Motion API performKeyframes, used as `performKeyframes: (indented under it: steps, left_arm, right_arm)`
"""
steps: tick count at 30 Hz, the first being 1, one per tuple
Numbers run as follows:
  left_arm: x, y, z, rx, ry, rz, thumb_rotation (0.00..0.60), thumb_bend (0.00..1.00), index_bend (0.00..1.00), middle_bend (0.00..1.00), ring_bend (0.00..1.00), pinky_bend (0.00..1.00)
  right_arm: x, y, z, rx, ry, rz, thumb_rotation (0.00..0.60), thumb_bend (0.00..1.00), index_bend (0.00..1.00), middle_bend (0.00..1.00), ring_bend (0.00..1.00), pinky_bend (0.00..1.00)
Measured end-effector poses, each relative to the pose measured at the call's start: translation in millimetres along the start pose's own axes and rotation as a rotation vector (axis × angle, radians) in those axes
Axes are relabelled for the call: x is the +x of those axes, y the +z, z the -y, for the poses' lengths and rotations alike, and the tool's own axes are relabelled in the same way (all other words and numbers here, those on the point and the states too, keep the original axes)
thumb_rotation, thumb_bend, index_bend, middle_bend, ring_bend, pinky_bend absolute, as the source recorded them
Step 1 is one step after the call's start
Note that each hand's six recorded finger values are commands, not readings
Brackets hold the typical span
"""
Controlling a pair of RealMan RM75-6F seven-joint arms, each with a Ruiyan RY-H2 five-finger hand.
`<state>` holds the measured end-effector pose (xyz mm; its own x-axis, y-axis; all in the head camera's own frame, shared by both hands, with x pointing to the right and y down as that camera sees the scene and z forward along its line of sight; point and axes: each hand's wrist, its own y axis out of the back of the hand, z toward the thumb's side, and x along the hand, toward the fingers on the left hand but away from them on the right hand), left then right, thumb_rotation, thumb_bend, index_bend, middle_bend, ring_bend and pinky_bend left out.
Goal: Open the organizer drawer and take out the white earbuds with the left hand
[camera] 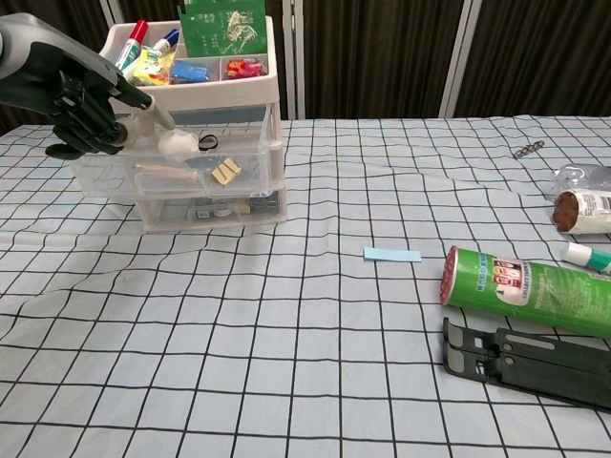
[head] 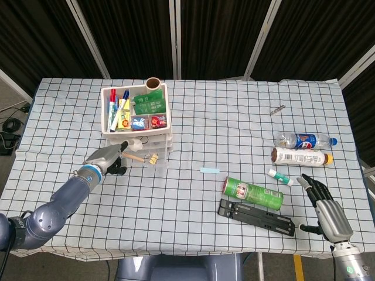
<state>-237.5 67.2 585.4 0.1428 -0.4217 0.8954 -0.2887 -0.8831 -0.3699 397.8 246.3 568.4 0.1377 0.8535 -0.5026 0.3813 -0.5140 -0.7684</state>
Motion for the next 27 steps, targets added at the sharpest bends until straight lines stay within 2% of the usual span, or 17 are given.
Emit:
performKeyframes:
  steps: [16,22,27]
  left_arm:
    - [6.8,0.1,5.5,0.014,-0.018,-0.02,0.6,1.0,0.04,0.93,0.87,0.75]
    - [6.1,-1.1,6.1,0.016,-0.023,-0.026,0.6,1.0,0.14,0.93,0.87,0.75]
    - [3.2,-0.3,4.1,0.009,-0.023,-0.019,0.6,1.0,0.27,0.93,0.87,0.75]
  right_arm:
    - [0.0,-1.1,-1.2,-0.009,0.0,0.002,0.6,0.11,0.0,0.0,0.0,0.0]
    - [0.3,-1.5,-3.0,-0.013,-0.004,0.003,0.6,0.11,0.0,0.0,0.0,0.0]
    - [0.6,-1.1,-2.8,-0.013,-0.004,0.002,0.6,0.11,0.0,0.0,0.0,0.0]
